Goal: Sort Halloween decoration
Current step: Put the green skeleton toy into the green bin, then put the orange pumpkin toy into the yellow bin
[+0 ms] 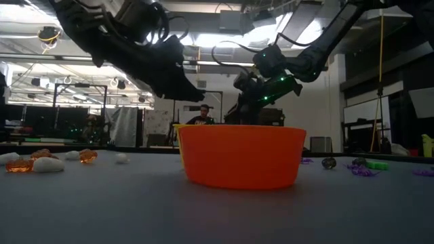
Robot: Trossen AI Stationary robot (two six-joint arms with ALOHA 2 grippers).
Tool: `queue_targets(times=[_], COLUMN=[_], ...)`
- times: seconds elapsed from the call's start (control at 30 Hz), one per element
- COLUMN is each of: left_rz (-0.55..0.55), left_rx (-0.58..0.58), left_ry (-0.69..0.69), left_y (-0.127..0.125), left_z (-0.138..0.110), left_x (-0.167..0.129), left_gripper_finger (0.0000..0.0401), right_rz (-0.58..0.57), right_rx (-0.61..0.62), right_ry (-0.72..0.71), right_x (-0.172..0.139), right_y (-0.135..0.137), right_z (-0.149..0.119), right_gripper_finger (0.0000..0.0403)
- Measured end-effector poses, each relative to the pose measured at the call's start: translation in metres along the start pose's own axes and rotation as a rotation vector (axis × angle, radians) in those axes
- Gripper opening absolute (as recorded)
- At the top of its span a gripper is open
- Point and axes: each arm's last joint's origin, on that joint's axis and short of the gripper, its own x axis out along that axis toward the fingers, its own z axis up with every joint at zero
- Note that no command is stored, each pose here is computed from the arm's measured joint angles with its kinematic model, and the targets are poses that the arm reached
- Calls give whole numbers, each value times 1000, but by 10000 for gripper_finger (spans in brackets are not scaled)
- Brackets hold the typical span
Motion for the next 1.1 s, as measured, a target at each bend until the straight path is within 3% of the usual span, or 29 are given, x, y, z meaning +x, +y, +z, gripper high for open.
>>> queue_targets(times=[0.23,0.4,0.6,0.8,1.1], left_rz=[-35,-48,-148,-300,-325], left_rx=[-73,-57,-42,-64,-12], left_ry=[122,188,289,531,706], left_y=[-10,-13,-19,-27,-35], left_z=[-1,-2,-9,-29,-44], left_x=[-25,-42,-50,-60,-72], left_gripper_finger=[172,172,172,172,172], right_rz=[-63,-76,-71,-70,-56], right_rx=[3,3,3,3,4], right_ry=[72,86,91,92,107], right_x=[0,0,0,0,0], right_y=[-2,-2,-1,-1,0], right_z=[-3,-3,-3,-4,-5], right_gripper_finger=[136,161,165,166,166])
